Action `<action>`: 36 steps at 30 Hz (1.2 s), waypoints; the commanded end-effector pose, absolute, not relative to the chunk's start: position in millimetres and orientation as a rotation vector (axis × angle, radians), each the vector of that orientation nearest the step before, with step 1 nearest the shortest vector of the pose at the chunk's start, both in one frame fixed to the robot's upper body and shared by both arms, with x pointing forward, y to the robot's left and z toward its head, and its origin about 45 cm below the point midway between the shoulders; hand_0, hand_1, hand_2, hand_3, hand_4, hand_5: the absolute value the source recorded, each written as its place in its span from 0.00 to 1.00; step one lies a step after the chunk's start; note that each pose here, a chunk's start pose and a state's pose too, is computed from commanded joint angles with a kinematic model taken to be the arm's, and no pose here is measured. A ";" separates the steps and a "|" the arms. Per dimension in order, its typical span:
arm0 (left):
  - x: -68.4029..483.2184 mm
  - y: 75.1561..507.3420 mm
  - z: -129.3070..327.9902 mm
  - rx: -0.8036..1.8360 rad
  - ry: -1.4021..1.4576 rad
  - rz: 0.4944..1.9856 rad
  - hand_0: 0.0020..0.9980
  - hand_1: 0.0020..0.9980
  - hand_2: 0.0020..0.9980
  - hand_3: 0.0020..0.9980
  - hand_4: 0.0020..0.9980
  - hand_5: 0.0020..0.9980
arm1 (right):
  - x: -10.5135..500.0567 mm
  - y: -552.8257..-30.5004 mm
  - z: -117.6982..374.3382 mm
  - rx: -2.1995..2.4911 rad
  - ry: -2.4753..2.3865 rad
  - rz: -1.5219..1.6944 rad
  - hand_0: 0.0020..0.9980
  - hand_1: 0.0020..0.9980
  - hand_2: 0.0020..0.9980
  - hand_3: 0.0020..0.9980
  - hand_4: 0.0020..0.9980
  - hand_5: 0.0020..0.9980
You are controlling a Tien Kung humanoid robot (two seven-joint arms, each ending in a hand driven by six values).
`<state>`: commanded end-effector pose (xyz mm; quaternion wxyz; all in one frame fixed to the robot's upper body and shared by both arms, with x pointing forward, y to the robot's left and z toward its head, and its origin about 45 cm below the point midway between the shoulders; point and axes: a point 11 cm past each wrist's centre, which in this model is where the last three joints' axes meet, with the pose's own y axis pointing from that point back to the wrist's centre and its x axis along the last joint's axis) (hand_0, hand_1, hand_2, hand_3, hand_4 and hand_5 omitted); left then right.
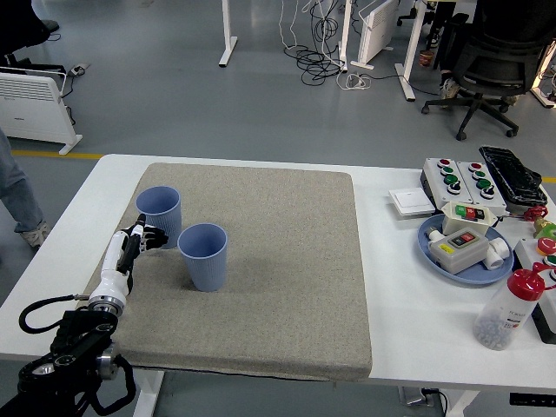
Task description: Push cup pick cup insert cup
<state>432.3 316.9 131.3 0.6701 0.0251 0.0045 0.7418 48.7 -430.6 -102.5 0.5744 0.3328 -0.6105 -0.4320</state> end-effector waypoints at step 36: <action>440.3 298.7 320.0 0.558 -0.824 1.243 0.81 0.86 0.92 0.92 0.96 0.81 | 51.7 -431.7 -101.9 0.778 -1.457 -1.023 0.69 0.61 0.63 0.58 0.10 0.50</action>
